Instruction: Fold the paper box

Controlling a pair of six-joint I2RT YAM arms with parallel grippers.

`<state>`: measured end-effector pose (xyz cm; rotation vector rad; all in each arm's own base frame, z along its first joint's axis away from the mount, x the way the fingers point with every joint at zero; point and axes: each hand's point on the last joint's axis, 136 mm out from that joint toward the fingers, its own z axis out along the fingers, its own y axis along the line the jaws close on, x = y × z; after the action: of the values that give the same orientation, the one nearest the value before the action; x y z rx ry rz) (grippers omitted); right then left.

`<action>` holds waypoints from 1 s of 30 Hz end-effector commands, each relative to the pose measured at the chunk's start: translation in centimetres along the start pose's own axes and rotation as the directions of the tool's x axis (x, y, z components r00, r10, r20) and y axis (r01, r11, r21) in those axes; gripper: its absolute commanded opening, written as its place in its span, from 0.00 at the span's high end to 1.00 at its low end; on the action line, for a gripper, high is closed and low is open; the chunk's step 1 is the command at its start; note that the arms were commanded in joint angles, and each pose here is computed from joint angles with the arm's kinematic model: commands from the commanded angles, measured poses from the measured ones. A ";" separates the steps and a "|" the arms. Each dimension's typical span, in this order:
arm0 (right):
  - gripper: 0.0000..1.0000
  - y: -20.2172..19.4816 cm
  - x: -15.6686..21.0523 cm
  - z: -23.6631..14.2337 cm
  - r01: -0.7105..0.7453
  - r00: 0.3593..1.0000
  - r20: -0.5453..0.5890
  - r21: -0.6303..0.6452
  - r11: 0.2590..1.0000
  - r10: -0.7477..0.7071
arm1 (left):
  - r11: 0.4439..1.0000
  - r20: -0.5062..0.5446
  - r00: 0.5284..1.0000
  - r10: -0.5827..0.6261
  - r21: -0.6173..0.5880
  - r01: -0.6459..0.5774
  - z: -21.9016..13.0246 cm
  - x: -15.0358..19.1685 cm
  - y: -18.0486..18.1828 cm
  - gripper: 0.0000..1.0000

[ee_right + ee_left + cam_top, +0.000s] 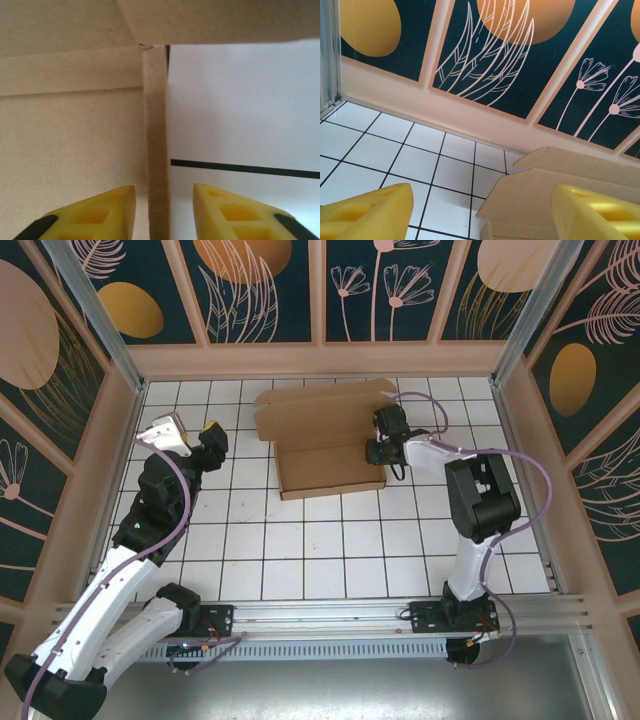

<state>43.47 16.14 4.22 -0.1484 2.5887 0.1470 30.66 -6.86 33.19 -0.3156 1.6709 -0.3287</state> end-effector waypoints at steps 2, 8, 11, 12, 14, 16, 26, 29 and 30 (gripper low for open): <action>0.77 -1.0 1.1 1.5 0.029 0.997 -0.069 0.083 0.996 -0.023 | 1.000 0.031 0.999 -0.012 0.008 0.012 -0.2 -0.7 0.0 0.27; 0.95 -1.9 1.6 2.3 0.109 0.988 -0.126 0.184 0.977 -0.086 | 1.000 0.028 0.999 -0.017 0.021 0.017 -0.2 -0.7 -0.3 0.27; 0.96 -2.4 2.1 2.9 0.143 0.981 -0.163 0.224 0.964 -0.108 | 1.000 0.031 0.999 -0.018 0.020 0.018 -0.3 -0.8 -0.3 0.27; 0.97 -2.5 1.9 2.8 0.153 0.980 -0.162 0.236 0.960 -0.116 | 1.000 0.032 0.999 -0.019 0.018 0.018 -0.3 -0.8 -0.2 0.27; 0.99 -2.7 1.4 2.4 0.181 0.978 -0.156 0.284 0.942 -0.141 | 1.000 0.034 0.999 -0.019 0.016 0.018 -0.3 -0.8 -0.1 0.27; 1.00 -2.8 0.8 1.8 0.213 0.974 -0.146 0.334 0.918 -0.173 | 1.000 0.032 0.999 -0.018 0.017 0.018 -0.3 -0.7 -0.1 0.27; 1.00 -3.8 1.5 1.2 0.325 0.945 -0.192 0.468 0.822 -0.264 | 1.000 0.032 0.999 -0.020 0.018 0.019 -0.3 -0.7 -0.2 0.27; 1.00 -4.0 2.6 2.2 0.319 0.945 -0.216 0.437 0.841 -0.246 | 1.000 0.032 0.999 -0.019 0.015 0.018 -0.2 -0.7 -0.1 0.27; 0.99 -4.0 3.0 2.5 0.313 0.946 -0.221 0.426 0.849 -0.238 | 1.000 0.031 0.999 -0.018 0.013 0.017 -0.2 -0.7 -0.1 0.27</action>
<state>44.90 15.13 3.39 -0.2826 2.5535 -0.4282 30.61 -6.84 33.25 -0.3156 1.6689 -0.3301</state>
